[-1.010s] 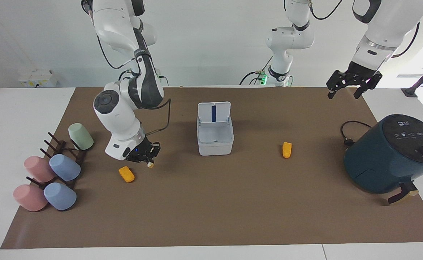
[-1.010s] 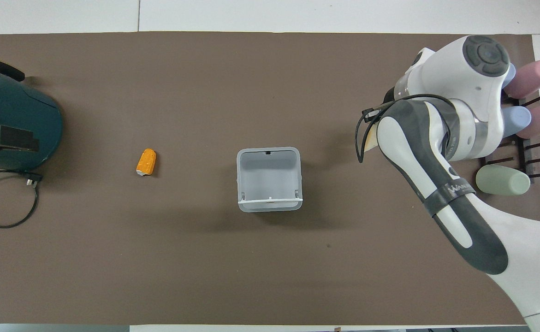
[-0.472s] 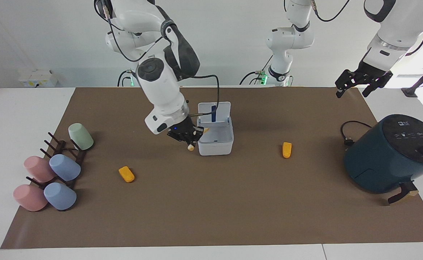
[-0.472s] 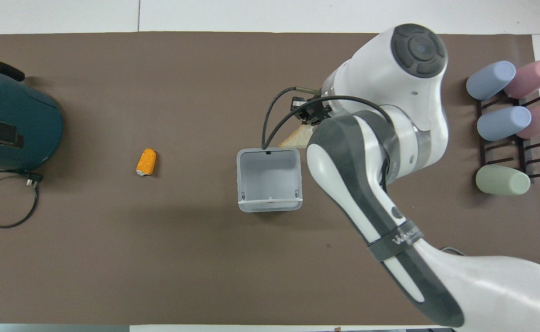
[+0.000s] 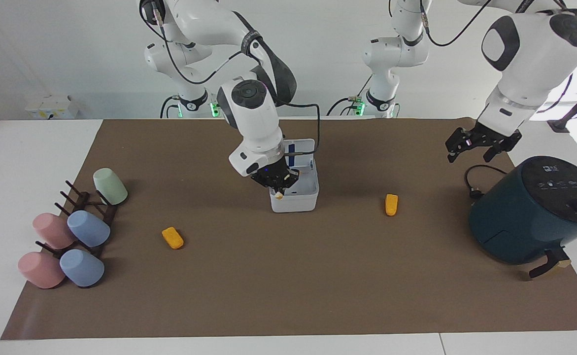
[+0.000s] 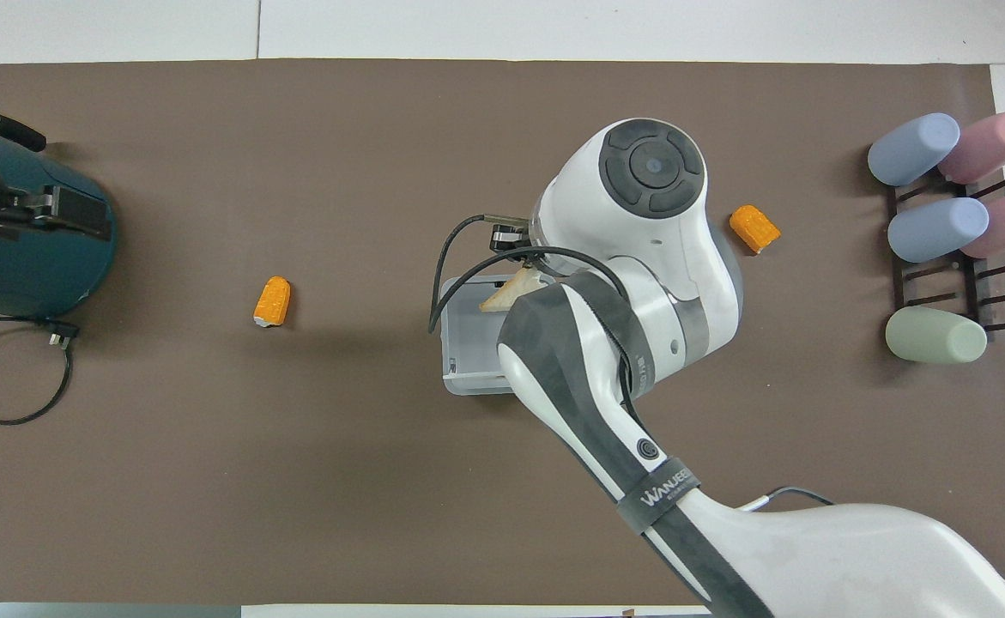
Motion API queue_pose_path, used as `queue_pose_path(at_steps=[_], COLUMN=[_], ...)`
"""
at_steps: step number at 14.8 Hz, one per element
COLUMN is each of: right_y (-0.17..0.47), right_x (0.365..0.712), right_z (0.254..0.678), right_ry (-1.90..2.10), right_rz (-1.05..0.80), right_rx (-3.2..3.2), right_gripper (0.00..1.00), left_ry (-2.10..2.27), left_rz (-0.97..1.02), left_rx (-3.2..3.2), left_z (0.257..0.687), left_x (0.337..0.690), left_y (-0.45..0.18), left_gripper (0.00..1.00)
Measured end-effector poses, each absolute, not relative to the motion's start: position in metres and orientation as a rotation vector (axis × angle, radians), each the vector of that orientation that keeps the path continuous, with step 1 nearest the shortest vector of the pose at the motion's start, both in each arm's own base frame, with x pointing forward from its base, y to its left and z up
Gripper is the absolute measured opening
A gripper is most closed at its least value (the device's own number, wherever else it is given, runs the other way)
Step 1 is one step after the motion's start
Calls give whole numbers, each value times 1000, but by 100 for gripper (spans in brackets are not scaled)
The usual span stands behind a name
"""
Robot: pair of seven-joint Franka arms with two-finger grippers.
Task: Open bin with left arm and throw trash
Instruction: 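Drop the bread into the bin while the left gripper reaches the orange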
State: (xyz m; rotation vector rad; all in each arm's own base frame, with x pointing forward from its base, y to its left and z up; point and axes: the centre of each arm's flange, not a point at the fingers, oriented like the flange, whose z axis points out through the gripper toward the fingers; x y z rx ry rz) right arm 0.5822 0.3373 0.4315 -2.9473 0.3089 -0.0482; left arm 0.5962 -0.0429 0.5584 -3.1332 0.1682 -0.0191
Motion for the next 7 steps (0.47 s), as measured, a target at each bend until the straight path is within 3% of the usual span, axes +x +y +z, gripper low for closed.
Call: queue_pose_path(at_steps=[5,7], right_y=[352,349], right_x=[552,551], right_z=[410,411], right_ry=[328,343], right_rz=[-33,-31], right_rx=[-2959,-2960], right_gripper=[11,25], left_ry=[323,372], left_rz=[-5,3], left_rx=[-3122,-3117], left_z=[452,414], left_x=[597,585], left_y=[-102,-119], left_gripper=[100,100])
